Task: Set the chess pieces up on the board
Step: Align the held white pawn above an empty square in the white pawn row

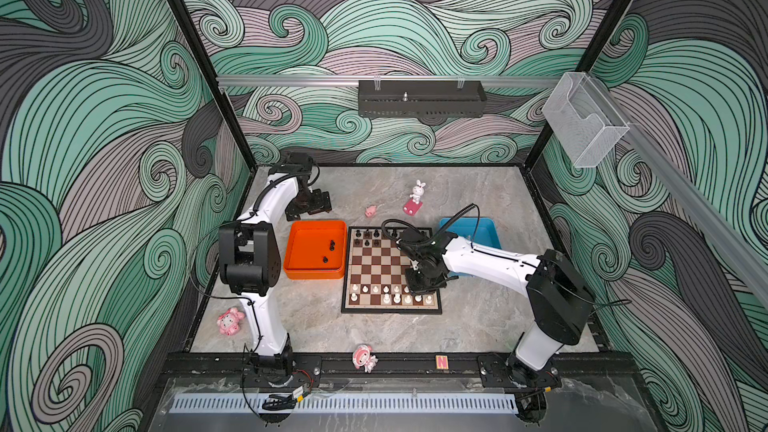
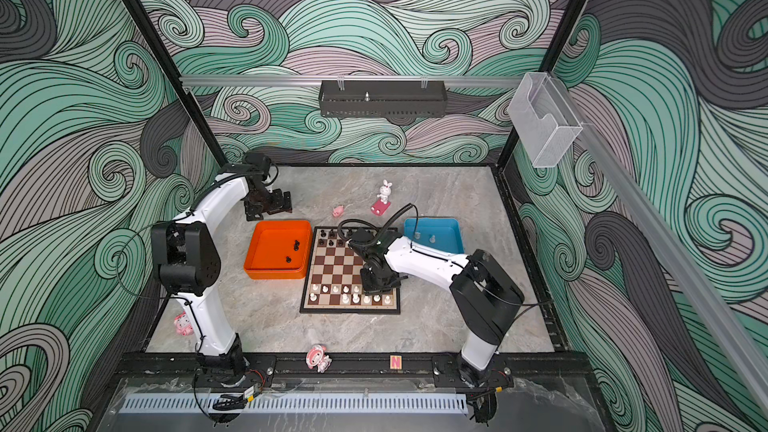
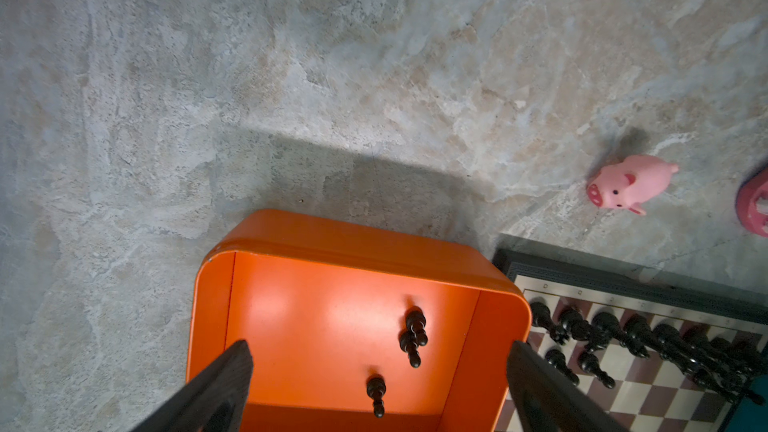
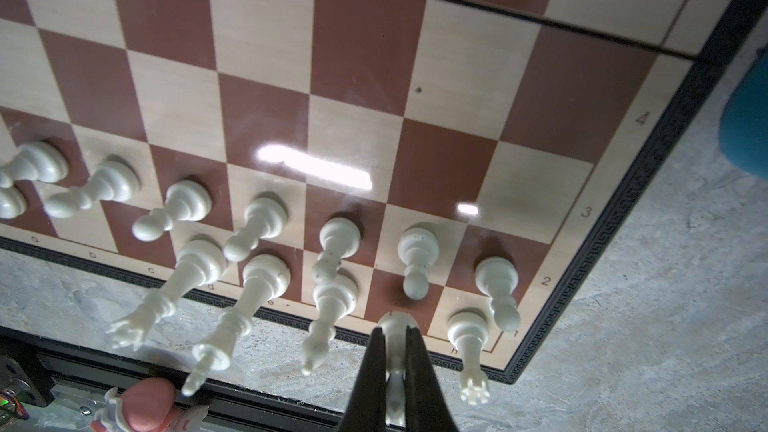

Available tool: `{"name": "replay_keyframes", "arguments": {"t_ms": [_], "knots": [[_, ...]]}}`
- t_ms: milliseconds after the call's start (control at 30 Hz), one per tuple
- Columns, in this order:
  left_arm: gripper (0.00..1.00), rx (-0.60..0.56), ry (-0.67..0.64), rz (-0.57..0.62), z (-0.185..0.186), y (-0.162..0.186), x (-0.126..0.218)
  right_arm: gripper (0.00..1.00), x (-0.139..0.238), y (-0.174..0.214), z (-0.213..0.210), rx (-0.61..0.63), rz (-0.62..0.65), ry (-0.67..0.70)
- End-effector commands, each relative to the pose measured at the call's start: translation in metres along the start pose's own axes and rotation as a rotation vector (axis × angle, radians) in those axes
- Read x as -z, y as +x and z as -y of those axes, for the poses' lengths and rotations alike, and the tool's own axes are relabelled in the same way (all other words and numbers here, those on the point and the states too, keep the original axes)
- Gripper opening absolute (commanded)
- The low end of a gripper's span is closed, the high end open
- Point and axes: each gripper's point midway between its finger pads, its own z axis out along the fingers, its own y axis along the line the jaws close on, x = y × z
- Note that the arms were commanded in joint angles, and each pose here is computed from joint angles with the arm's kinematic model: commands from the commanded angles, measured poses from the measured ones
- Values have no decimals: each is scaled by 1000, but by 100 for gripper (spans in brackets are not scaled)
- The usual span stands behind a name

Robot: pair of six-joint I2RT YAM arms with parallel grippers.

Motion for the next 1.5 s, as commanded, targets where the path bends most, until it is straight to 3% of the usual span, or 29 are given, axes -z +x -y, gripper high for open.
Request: {"name": "replay_keyframes", "arguments": {"t_ms": [0, 1467], "knots": [[98, 3, 0, -13, 0, 2, -3, 5, -6, 5, 3, 0, -24, 17], [98, 2, -1, -17, 1, 3, -4, 17, -7, 5, 4, 9, -27, 30]]}}
